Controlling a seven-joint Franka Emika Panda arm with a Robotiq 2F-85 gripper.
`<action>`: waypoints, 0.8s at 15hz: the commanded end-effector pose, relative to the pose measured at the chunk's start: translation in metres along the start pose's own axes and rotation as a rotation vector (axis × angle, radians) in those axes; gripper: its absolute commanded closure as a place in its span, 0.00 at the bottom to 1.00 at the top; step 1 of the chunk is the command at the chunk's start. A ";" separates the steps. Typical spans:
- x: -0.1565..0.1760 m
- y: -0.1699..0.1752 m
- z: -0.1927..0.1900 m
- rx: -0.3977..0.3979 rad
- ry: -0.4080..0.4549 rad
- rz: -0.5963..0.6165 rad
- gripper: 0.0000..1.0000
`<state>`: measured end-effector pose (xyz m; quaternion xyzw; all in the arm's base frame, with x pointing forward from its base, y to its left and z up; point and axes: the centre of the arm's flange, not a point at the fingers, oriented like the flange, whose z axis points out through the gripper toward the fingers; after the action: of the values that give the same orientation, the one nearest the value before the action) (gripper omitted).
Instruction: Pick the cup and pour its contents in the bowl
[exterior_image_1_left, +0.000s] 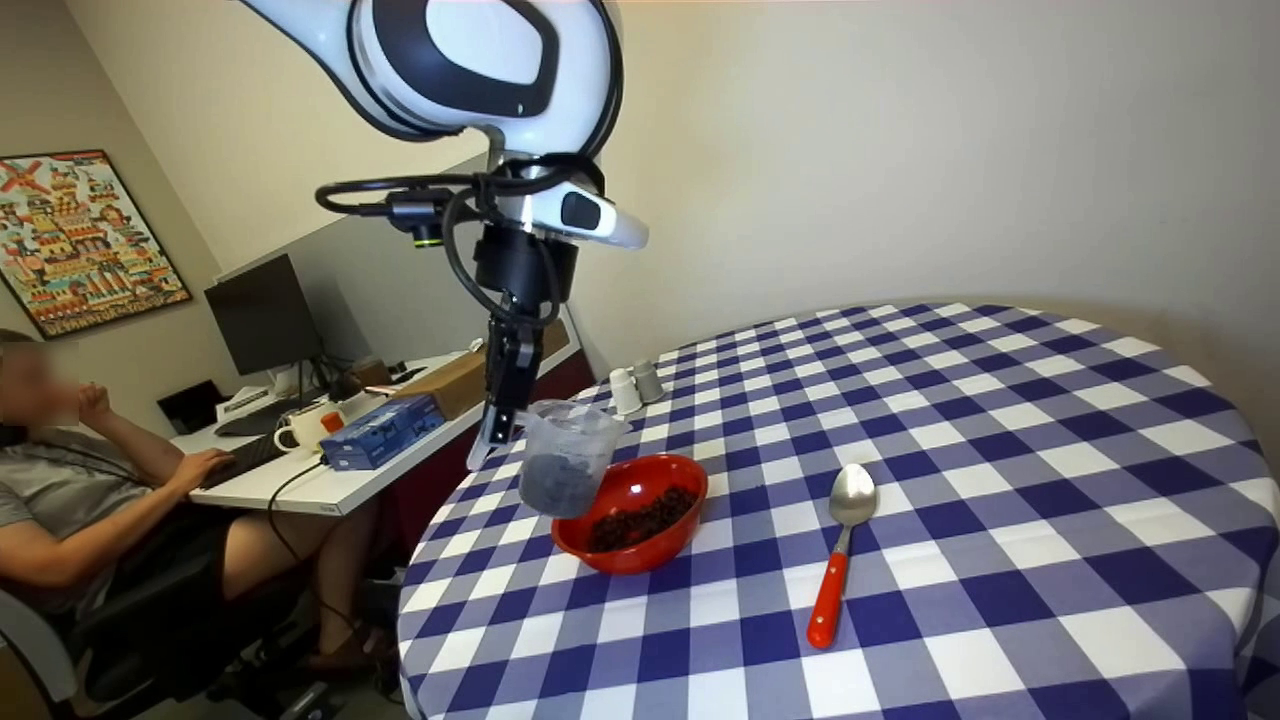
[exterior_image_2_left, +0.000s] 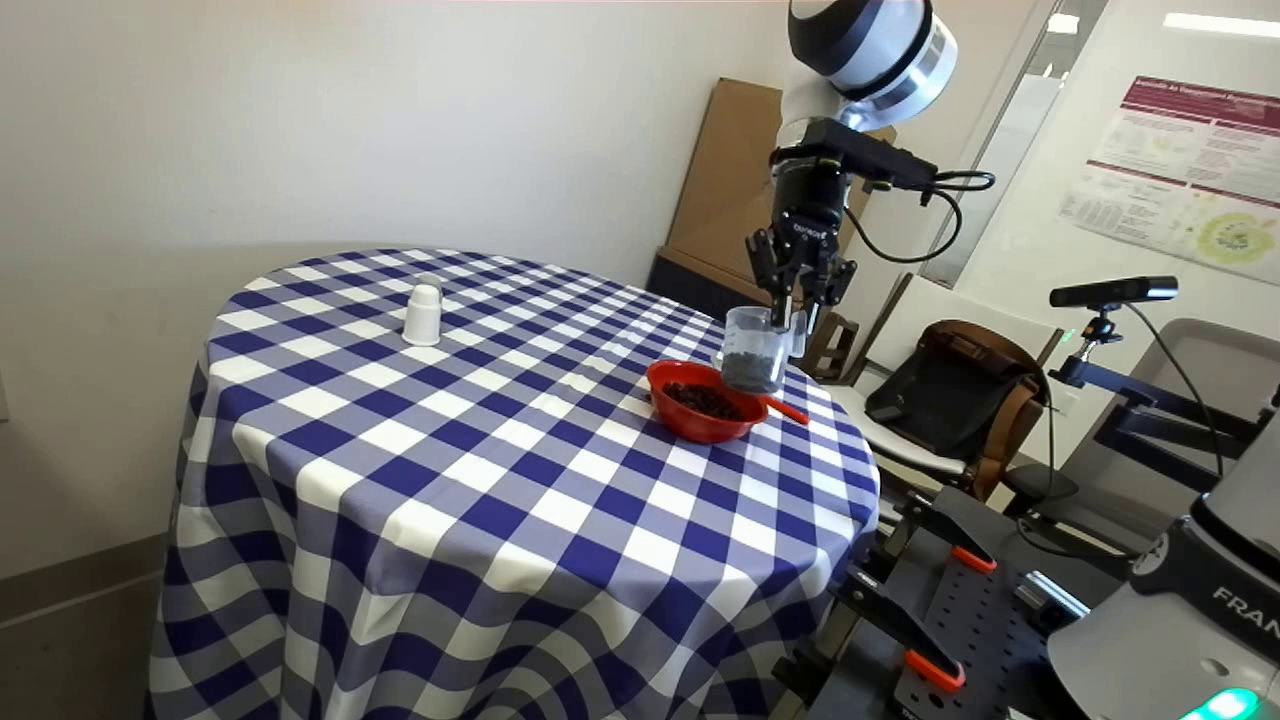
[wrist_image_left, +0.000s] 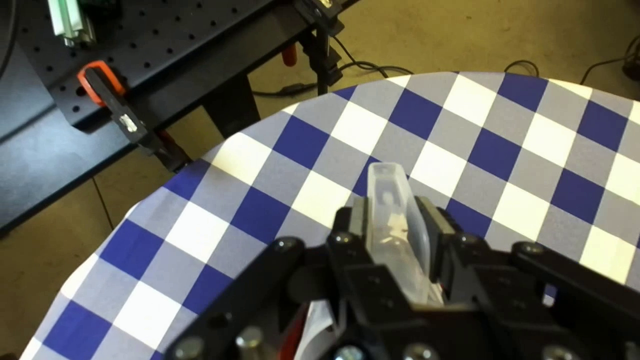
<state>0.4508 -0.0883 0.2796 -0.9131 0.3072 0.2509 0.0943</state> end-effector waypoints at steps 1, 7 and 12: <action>0.004 0.000 0.001 0.045 -0.087 -0.005 0.94; 0.033 0.004 0.005 0.095 -0.128 0.083 0.94; 0.059 0.000 0.015 0.137 -0.164 0.134 0.94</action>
<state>0.4670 -0.1124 0.2446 -0.8733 0.3616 0.2929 0.1442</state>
